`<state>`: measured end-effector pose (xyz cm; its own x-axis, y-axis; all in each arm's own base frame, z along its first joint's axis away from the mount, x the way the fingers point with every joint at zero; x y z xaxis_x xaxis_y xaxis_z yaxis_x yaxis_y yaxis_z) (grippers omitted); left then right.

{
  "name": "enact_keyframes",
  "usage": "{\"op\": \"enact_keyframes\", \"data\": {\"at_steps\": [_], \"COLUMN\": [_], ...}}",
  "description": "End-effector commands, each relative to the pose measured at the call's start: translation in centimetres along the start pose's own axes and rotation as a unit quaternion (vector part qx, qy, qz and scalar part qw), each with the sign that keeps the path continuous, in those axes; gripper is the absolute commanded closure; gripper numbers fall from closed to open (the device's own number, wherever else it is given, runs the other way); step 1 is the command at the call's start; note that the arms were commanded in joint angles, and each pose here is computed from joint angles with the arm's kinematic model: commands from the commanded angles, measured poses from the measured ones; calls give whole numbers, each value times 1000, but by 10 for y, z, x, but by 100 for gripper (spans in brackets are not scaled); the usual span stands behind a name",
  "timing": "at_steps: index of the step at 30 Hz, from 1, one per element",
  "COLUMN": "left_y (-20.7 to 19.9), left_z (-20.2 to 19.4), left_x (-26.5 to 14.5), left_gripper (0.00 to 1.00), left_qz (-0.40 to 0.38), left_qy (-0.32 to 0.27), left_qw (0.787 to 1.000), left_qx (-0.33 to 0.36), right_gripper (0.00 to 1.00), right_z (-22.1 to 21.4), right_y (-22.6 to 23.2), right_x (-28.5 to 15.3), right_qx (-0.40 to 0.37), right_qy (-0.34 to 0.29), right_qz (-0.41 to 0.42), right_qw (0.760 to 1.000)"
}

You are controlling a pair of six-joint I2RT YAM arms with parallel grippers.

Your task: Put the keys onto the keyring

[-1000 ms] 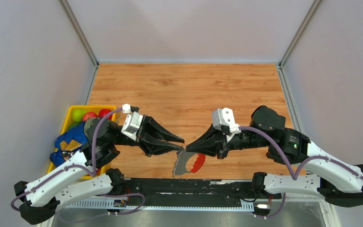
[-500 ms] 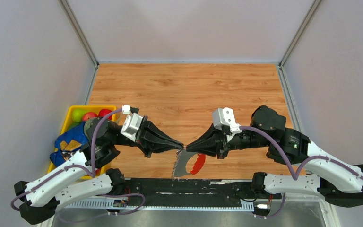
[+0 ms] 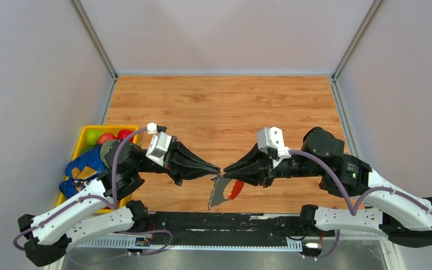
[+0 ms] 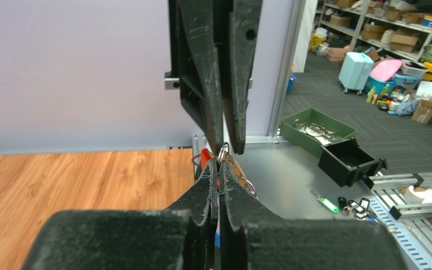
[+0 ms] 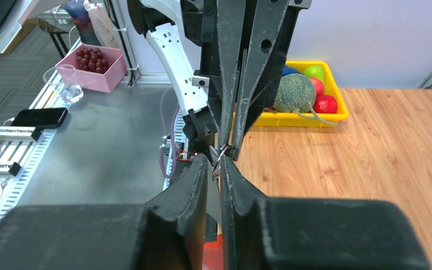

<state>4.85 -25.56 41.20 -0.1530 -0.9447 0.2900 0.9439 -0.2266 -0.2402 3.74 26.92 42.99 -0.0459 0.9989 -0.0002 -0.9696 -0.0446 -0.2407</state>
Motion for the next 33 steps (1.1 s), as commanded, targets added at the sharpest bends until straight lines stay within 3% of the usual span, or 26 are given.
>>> {"op": "enact_keyframes", "data": {"at_steps": [1, 5, 11, 16, 22, 33], "left_y": [18, 28, 40, 46, 50, 43], "left_z": [5, 5, 0, -2, -13, -19], "left_x": [-1, -5, -12, -19, -32, -39], "left_gripper": [100, 100, 100, 100, 100, 100], "left_qz": [65, 106, 159, 195, 229, 220], "left_qy": [-5, 2, 30, 67, 118, 165], "left_qw": [998, 994, 987, 979, 966, 961], "left_qx": [3, -1, -9, -7, -8, -8], "right_gripper": [80, 62, 50, 50, 53, 64], "right_z": [15, 3, -32, -55, -71, -72], "right_y": [-10, -16, -32, -47, -37, -30], "right_x": [-12, -18, -15, -16, -8, 8], "right_qx": [-13, -7, 9, 1, -17, -13], "right_qy": [-31, -8, 62, 123, 156, 171], "right_qz": [-46, -78, -137, -183, -131, -60], "right_qw": [998, 997, 989, 975, 979, 983]}}
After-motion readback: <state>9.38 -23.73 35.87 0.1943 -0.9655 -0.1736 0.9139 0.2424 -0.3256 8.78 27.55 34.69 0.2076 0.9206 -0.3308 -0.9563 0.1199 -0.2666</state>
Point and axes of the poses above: each gripper's point midway between its finger pads, its own x axis out along the fingers, its own y axis along the line the jaws close on, z = x × y, the point moved 3 cm from there along -x, back along the fingers, and after that the axes turned 13 degrees about -x, right-handed, at the moved point
